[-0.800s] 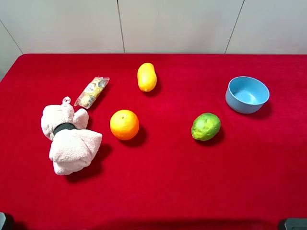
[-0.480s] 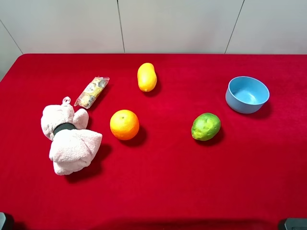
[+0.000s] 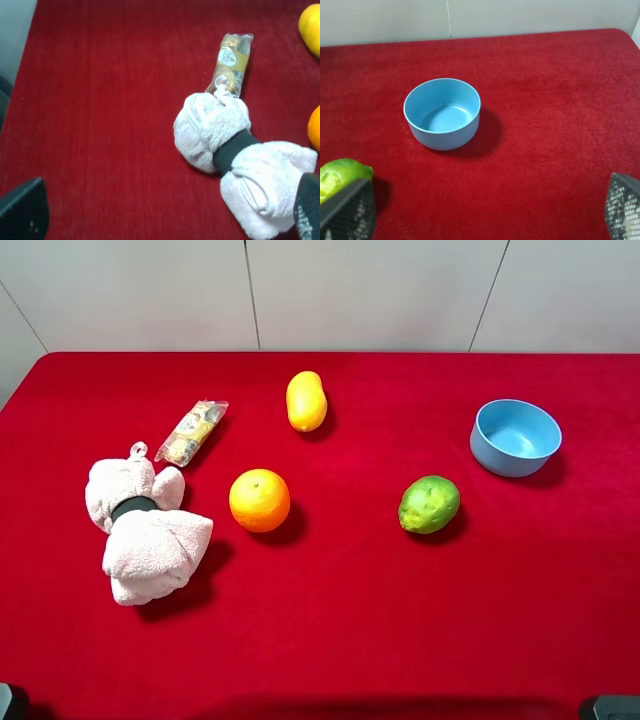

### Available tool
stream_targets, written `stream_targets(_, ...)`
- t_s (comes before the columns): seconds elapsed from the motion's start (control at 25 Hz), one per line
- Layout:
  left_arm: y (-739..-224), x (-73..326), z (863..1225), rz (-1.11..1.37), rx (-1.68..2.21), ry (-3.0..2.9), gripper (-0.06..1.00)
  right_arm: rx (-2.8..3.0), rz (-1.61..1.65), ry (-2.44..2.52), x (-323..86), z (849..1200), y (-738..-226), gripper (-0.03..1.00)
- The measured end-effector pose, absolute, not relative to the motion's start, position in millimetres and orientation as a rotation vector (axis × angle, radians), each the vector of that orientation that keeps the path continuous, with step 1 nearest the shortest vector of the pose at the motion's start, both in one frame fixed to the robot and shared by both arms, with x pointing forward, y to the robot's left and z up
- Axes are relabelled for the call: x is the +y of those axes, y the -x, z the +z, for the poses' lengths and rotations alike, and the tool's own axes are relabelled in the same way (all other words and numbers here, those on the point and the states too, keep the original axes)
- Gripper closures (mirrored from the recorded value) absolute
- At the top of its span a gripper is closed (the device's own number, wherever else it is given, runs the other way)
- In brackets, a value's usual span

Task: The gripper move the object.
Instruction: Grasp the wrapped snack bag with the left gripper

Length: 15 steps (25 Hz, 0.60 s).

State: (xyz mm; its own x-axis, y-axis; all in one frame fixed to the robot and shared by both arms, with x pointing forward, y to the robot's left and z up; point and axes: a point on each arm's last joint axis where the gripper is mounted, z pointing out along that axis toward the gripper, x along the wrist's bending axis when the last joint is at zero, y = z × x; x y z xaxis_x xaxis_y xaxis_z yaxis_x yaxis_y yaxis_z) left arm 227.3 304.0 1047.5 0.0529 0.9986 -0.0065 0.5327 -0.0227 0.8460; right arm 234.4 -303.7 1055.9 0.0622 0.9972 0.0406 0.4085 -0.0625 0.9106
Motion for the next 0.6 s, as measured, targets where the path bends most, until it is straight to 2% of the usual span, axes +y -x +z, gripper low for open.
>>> stream_targets(0.2, -231, 304, 1049, 0.84, 1.578, -1.658, -0.02, 1.446, 0.979, -1.58, -304, 1056, -234, 0.27)
stream_targets(0.6, -276, 300, 1074, 0.706, 1.699, -1.829, -0.02, 1.446, 0.979, -1.58, -304, 1056, -234, 0.27)
